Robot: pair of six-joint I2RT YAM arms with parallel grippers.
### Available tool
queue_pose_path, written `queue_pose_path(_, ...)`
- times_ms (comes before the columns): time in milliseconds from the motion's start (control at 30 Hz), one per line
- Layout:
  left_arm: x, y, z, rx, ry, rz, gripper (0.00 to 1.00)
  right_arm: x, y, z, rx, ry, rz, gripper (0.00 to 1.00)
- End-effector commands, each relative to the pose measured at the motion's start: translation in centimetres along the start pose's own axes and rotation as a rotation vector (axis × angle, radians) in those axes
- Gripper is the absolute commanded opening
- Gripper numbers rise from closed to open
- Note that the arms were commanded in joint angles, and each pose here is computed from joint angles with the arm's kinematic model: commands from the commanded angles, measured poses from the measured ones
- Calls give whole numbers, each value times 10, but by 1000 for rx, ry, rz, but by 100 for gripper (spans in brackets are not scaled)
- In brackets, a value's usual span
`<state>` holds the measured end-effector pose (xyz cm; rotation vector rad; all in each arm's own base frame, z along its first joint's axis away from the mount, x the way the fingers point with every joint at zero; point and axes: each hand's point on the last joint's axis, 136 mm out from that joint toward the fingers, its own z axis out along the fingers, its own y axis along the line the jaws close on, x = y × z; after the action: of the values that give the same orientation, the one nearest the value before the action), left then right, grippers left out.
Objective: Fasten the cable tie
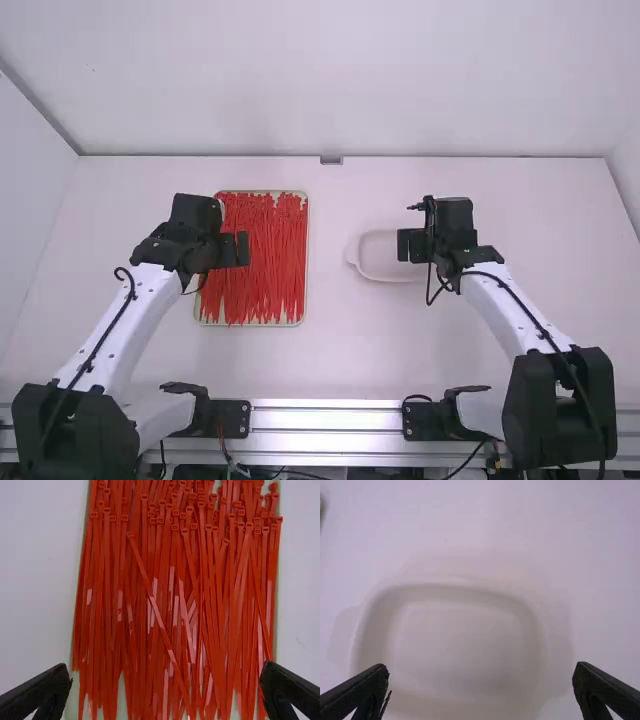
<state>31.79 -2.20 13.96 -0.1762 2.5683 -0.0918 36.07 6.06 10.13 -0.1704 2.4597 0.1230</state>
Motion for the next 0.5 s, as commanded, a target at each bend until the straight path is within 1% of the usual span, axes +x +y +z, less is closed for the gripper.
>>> queue_pose_path(0, -7, -2, -3, 0, -17, 18, 99, -14, 2, -3, -5, -27, -2, 98)
queue_pose_path(467, -8, -2, -3, 1, -18, 18, 99, -15, 2, -3, -5, -32, -9, 98)
